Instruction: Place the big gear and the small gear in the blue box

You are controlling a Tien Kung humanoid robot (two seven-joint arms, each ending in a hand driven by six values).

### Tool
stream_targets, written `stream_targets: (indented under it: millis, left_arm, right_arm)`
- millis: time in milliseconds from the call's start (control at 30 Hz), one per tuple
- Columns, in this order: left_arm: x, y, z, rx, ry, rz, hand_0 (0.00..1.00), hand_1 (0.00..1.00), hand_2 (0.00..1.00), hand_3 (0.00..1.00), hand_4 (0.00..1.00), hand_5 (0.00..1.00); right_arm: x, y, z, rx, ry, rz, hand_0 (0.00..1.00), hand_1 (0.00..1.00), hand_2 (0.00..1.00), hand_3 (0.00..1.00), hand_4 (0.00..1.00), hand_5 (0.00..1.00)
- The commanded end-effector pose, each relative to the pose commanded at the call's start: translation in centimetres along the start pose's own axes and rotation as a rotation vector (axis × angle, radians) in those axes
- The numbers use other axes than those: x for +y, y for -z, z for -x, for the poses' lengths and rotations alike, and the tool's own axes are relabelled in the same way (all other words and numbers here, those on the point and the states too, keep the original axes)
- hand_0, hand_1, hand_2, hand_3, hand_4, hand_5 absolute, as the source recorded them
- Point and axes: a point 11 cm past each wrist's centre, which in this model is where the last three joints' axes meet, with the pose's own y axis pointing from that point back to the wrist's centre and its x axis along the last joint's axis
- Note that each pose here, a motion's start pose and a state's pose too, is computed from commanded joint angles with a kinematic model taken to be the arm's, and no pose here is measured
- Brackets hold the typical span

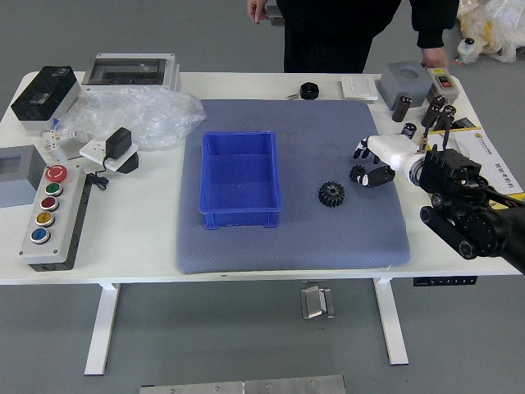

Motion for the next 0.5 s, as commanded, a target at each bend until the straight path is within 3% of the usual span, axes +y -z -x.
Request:
stream_targets:
  millis: [500]
  left_arm:
    - [0.0, 0.0, 0.1, -0.003, 0.001, -0.001, 0.904, 0.894, 0.866, 0.871, 0.792, 0.336]
  right_arm:
    - [0.1, 0.3, 1.4, 0.003, 0.016, -0.006, 0.586, 0.54, 0.67, 0.677, 0.699, 0.327]
